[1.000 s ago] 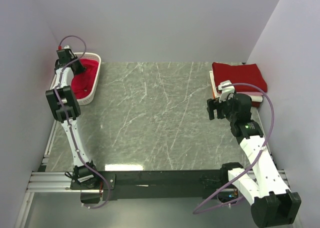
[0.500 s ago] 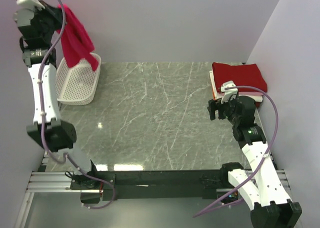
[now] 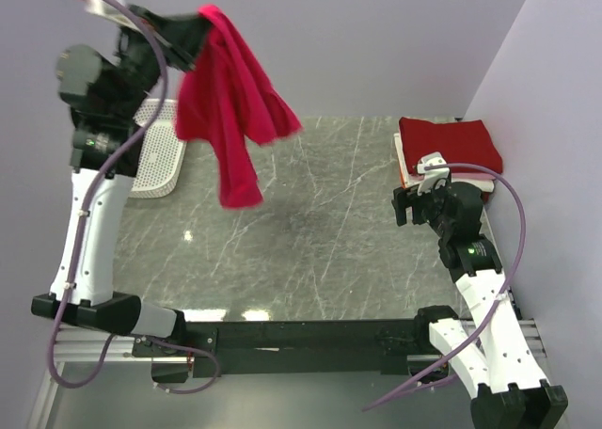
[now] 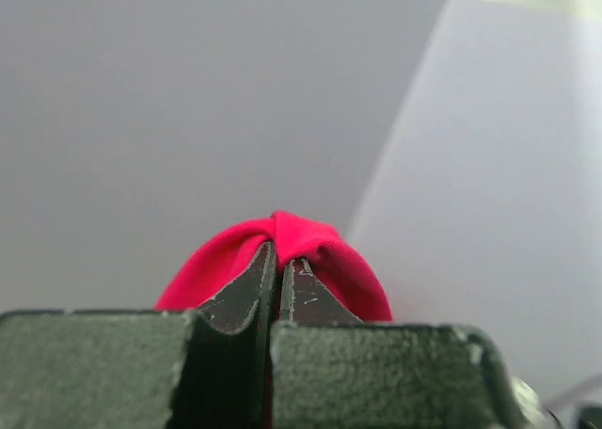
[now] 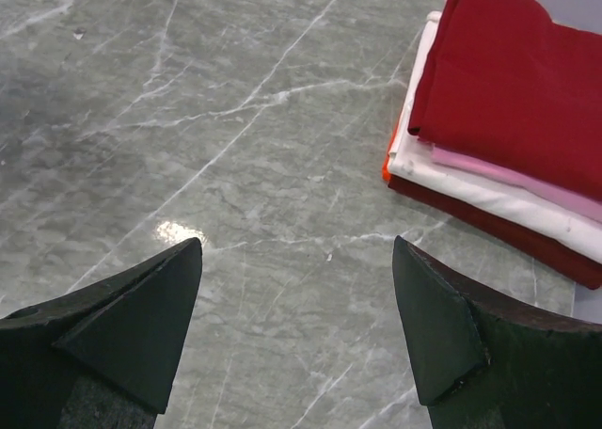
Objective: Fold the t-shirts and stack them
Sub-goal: Move the tshirt to the center of the board, then flatten the tshirt out
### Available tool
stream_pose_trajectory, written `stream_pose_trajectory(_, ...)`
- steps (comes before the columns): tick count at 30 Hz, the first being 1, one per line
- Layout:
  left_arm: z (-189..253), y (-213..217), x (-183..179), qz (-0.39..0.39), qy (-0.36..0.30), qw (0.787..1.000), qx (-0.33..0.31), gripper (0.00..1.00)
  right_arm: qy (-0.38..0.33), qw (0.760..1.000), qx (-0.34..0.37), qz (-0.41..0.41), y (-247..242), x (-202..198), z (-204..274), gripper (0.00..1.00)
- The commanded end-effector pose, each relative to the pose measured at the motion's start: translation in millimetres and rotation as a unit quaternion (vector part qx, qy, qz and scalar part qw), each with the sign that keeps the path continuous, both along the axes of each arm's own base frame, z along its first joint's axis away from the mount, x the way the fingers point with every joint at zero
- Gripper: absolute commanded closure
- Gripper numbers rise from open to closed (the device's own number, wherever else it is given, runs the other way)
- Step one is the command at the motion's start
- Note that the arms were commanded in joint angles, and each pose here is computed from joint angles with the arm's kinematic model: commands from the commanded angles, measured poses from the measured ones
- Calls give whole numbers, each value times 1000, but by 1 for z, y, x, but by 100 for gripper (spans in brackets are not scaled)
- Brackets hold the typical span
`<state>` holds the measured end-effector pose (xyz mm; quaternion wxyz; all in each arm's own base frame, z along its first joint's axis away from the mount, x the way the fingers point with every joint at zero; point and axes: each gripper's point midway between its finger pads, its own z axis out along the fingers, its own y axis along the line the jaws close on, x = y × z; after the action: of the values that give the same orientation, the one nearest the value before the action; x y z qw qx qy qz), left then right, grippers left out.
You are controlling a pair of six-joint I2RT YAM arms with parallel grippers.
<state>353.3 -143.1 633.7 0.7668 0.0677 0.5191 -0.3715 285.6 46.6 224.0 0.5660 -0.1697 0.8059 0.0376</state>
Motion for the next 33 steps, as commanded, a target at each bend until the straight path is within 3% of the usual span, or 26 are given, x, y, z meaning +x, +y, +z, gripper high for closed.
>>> stream_pose_trajectory(1,-25,-50,-20,-92,18,995,-14,100,-25,1000,-8,-14,-8,4,8,12)
stream_pose_trajectory(3,-47,-68,-26,-119,44,992,-12,100,-25,999,-10,-19,-10,5,8,12)
stream_pose_trajectory(6,-117,-103,-20,-156,115,981,5,100,-26,999,-12,-23,-12,5,7,12)
stream_pose_trajectory(7,-160,-116,-14,-165,157,974,18,100,-25,999,-12,-26,-13,5,7,12)
stream_pose_trajectory(9,-207,-120,-6,-153,204,967,27,99,-23,999,-14,-28,-15,6,6,12)
stream_pose_trajectory(11,-299,-111,9,-92,294,949,69,66,-19,999,-14,-25,-14,6,4,12)
stream_pose_trajectory(13,-393,-72,26,38,407,904,127,35,3,1000,-17,6,-6,2,-8,11)
stream_pose_trajectory(15,-441,-51,16,78,431,881,178,28,24,995,-14,94,19,-7,-18,11)
stream_pose_trajectory(18,-434,-35,-1,93,406,889,190,23,66,976,0,206,50,-30,-35,12)
stream_pose_trajectory(21,-428,-48,-25,27,403,894,194,19,88,951,6,298,75,-48,-47,19)
stream_pose_trajectory(26,-458,-92,-88,-122,452,862,193,25,93,937,-16,336,90,-39,-42,19)
stream_pose_trajectory(30,-495,-113,-137,-167,482,837,200,30,155,922,-18,355,93,-16,-58,20)
stream_pose_trajectory(33,-509,-125,-151,-158,489,829,218,32,208,913,9,352,101,5,-66,24)
